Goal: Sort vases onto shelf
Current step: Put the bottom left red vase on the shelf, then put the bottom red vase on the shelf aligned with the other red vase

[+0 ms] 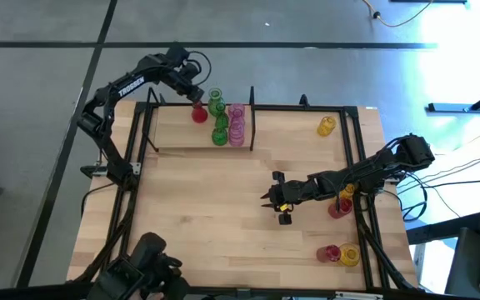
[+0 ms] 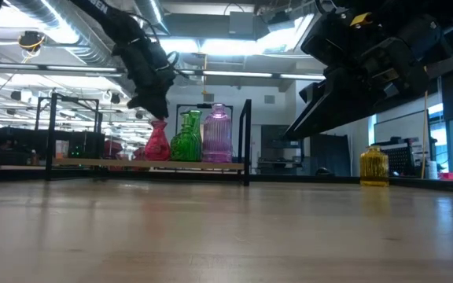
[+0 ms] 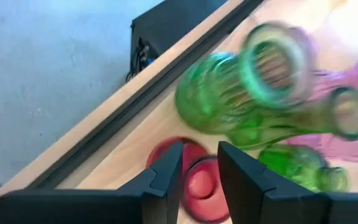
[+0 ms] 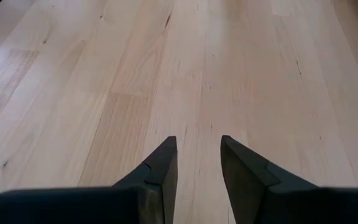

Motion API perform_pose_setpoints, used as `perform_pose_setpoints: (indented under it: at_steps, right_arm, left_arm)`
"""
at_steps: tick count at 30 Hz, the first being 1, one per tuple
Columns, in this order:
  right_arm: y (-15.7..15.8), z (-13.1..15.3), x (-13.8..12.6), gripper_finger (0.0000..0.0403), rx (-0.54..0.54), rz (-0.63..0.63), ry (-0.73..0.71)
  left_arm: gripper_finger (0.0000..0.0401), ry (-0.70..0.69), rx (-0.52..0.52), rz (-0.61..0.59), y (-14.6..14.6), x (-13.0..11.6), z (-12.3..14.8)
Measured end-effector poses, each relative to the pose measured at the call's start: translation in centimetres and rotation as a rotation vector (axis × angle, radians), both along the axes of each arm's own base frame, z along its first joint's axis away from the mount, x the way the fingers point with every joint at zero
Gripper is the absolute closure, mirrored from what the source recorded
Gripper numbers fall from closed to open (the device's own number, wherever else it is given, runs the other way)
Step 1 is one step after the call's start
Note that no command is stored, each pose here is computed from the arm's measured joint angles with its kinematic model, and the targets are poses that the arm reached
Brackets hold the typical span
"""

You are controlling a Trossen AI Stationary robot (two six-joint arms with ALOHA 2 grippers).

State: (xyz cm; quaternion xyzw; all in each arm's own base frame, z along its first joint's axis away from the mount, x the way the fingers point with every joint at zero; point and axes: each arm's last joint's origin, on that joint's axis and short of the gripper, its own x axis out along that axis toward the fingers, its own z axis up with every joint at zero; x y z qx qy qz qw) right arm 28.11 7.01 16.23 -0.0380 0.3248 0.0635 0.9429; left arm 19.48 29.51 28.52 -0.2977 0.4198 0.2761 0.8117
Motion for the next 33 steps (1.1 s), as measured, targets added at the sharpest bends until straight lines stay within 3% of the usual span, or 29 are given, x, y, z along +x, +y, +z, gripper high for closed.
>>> perform_pose_setpoints:
  at_steps: [7,11,16,23,28,33]
  right_arm:
    - [0.0,0.0,0.0,0.0295,0.0,0.0,0.0]
    - [0.0,0.0,0.0,0.0295,-0.006,0.005,-0.002]
    - [0.0,0.1,0.0,0.0295,-0.018,0.015,-0.011]
    - [0.1,0.8,0.1,0.0295,-0.005,0.033,0.033]
    - [0.8,3.9,0.2,0.0295,-0.001,0.029,0.175]
    - [3.2,8.2,-0.8,0.0295,0.0,0.038,0.284]
  left_arm:
    - [0.0307,-0.027,0.189,-0.105,-2.9,2.1,4.4]
    - [0.0307,-0.07,0.297,-0.216,-7.7,3.9,7.0]
    - [0.0307,-0.113,0.44,-0.355,-15.4,5.9,8.1]
    - [0.0307,-0.347,0.603,-0.535,-25.7,7.0,6.2]
    - [0.0307,-0.519,0.71,-0.645,-31.1,7.2,3.2]
    - [0.0307,-0.673,0.774,-0.749,-34.5,7.0,0.7]
